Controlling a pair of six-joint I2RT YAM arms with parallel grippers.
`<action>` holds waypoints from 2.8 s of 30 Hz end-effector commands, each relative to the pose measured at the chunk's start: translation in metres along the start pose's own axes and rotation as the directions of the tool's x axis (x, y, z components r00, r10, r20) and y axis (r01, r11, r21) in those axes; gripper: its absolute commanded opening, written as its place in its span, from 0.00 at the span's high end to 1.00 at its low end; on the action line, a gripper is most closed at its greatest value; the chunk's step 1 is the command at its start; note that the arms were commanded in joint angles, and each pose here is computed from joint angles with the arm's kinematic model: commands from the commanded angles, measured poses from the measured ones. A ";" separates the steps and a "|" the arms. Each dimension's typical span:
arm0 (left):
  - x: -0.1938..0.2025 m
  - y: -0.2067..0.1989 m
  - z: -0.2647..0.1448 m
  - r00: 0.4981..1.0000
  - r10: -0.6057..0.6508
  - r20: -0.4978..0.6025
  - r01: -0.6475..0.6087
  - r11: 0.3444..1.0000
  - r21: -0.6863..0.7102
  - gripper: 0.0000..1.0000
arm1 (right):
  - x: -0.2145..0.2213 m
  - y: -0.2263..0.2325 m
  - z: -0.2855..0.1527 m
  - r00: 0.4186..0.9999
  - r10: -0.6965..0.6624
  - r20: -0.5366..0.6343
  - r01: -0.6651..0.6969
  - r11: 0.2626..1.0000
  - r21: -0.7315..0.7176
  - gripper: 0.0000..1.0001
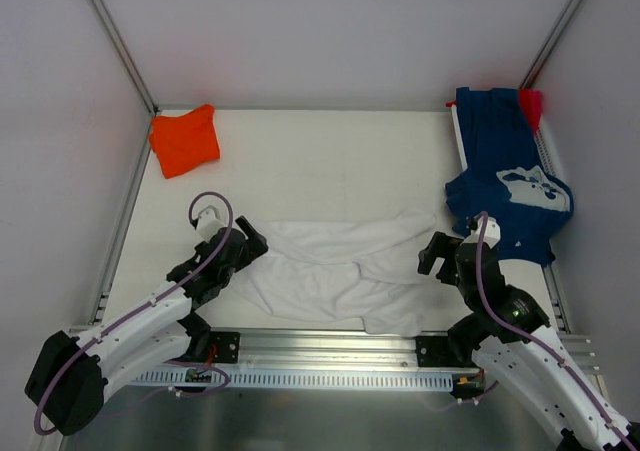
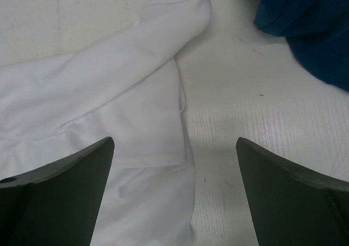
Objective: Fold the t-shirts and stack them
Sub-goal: Flatten out the tshirt
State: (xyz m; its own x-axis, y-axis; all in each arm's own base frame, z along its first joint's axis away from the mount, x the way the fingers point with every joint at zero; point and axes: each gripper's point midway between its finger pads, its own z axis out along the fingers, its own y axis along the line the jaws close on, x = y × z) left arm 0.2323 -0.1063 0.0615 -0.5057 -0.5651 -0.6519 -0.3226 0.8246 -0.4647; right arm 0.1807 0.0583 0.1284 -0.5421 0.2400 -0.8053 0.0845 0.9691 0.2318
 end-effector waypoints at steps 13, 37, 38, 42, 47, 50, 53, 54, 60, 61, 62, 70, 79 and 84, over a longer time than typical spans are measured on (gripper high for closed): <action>-0.003 0.010 0.014 0.998 -0.026 0.066 0.028 0.999 -0.028 0.07 | -0.002 0.000 0.002 1.000 -0.003 0.014 0.003 1.000 0.004 0.01; -0.030 -0.001 -0.001 0.980 -0.098 0.172 0.090 0.994 0.053 0.10 | 0.000 0.003 0.004 1.000 -0.016 0.003 0.016 1.000 -0.009 0.01; -0.034 -0.002 -0.005 0.978 -0.104 0.180 0.093 0.994 0.064 0.10 | 0.001 0.003 0.004 1.000 -0.018 0.001 0.018 1.000 -0.011 0.01; -0.037 0.002 -0.005 0.975 -0.096 0.198 0.089 0.995 0.043 0.10 | 0.001 0.005 0.004 1.000 -0.021 -0.001 0.021 1.000 -0.019 0.01; -0.026 0.011 0.006 0.981 -0.078 0.177 0.081 0.997 -0.010 0.10 | 0.001 0.005 0.004 1.000 -0.019 0.005 0.019 0.999 -0.028 0.01; -0.027 0.009 0.012 0.977 -0.082 0.195 0.083 0.997 0.002 0.10 | 0.001 0.006 0.004 1.000 -0.019 0.007 0.020 0.999 -0.031 0.00; -0.027 0.007 0.020 0.975 -0.073 0.212 0.072 0.997 0.011 0.09 | 0.002 0.006 0.004 1.000 -0.022 0.003 0.022 0.999 -0.034 0.01; -0.024 0.010 0.024 0.977 -0.060 0.205 0.062 0.998 -0.002 0.10 | 0.002 0.007 0.004 1.000 -0.022 0.002 0.022 0.999 -0.035 0.00; -0.022 0.005 0.040 0.980 -0.048 0.194 0.049 0.999 0.002 0.10 | 0.002 0.008 0.003 1.000 -0.020 0.007 0.020 0.999 -0.047 0.01; -0.021 0.005 0.042 0.980 -0.047 0.191 0.048 0.999 0.000 0.10 | 0.002 0.009 0.003 1.000 -0.021 0.010 0.021 0.998 -0.052 0.01; -0.020 0.005 0.043 0.981 -0.047 0.189 0.048 0.999 0.000 0.10 | 0.002 0.008 0.003 1.000 -0.019 0.012 0.019 0.998 -0.051 0.01; -0.024 0.005 0.046 0.979 -0.058 0.198 0.060 0.998 -0.001 0.10 | 0.003 0.008 0.005 1.000 -0.025 0.007 0.025 0.999 -0.046 0.00; -0.040 -0.003 0.036 0.974 -0.063 0.216 0.062 0.998 0.012 0.10 | 0.003 0.009 0.005 1.000 -0.025 0.009 0.026 0.998 -0.051 0.00; -0.047 -0.003 0.032 0.970 -0.046 0.240 0.048 0.999 -0.003 0.10 | 0.002 0.009 0.005 1.000 -0.025 0.011 0.025 0.998 -0.052 0.00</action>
State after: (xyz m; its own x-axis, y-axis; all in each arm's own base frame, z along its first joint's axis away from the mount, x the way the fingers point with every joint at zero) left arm 0.2746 -0.0876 0.0588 -0.3191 -0.6017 -0.7323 -0.3444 0.7934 -0.5019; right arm 0.1810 0.0638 0.1211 -0.5512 0.2167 -0.8057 0.0481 0.9723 0.2287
